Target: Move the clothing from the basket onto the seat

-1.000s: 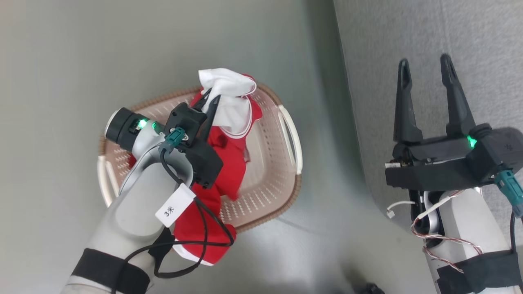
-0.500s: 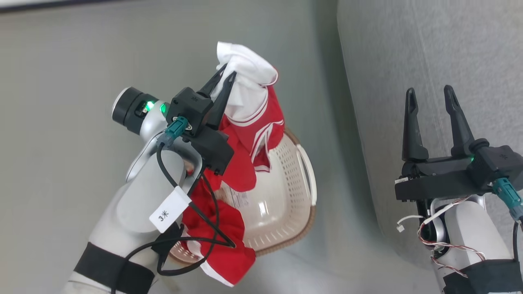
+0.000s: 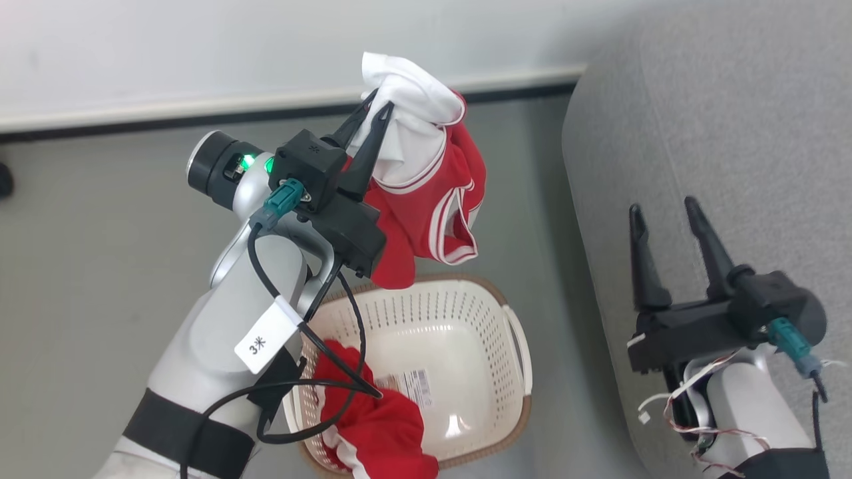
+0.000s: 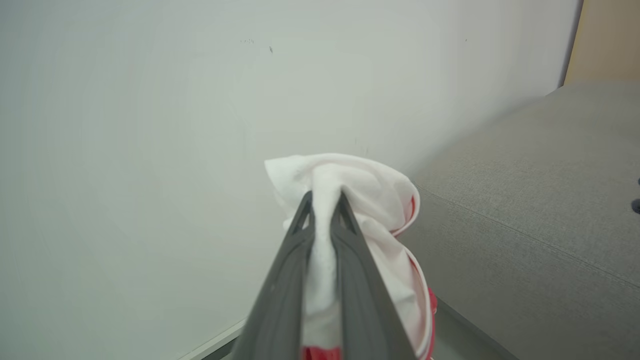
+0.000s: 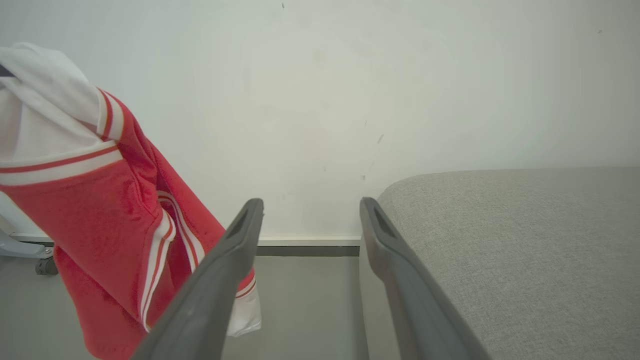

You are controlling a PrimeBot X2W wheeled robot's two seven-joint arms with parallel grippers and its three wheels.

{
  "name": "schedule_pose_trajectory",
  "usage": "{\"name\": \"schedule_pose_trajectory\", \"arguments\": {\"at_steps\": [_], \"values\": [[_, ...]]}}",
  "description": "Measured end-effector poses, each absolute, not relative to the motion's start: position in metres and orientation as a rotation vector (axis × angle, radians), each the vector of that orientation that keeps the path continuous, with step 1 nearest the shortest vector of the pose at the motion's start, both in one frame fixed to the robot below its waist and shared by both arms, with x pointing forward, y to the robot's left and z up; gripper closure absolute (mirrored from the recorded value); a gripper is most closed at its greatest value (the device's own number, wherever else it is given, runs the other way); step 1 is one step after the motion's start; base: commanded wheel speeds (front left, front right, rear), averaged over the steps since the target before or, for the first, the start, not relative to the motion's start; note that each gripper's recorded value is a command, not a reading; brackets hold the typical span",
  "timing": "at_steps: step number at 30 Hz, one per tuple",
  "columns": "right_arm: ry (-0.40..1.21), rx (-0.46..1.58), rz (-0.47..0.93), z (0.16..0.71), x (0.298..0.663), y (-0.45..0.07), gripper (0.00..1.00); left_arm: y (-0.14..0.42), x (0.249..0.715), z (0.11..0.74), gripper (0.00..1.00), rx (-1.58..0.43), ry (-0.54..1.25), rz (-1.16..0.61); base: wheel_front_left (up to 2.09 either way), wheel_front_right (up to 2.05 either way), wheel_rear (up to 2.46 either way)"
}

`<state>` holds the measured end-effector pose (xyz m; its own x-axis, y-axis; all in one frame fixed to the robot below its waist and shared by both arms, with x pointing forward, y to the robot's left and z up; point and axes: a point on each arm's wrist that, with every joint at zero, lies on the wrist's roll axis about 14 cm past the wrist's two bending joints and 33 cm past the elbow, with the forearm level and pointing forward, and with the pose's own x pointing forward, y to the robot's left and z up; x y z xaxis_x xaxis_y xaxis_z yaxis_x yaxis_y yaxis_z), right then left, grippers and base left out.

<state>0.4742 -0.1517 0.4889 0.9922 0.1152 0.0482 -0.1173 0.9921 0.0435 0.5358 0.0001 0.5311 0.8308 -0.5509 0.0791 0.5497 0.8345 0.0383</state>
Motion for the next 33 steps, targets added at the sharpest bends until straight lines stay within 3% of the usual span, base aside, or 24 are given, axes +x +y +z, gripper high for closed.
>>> {"name": "schedule_pose_trajectory", "arguments": {"at_steps": [18, 33], "values": [[-0.107, -0.008, 0.340, 0.534, 0.423, -0.093, 0.00, -0.010, 0.461, 0.612, 1.00, 0.044, -0.217, -0.636, 0.00, 0.00, 0.00], [-0.060, -0.089, 0.547, 0.524, 0.394, -0.030, 0.00, -0.019, 0.407, 0.636, 1.00, 0.063, -0.284, -0.696, 0.00, 0.00, 0.00]]}}
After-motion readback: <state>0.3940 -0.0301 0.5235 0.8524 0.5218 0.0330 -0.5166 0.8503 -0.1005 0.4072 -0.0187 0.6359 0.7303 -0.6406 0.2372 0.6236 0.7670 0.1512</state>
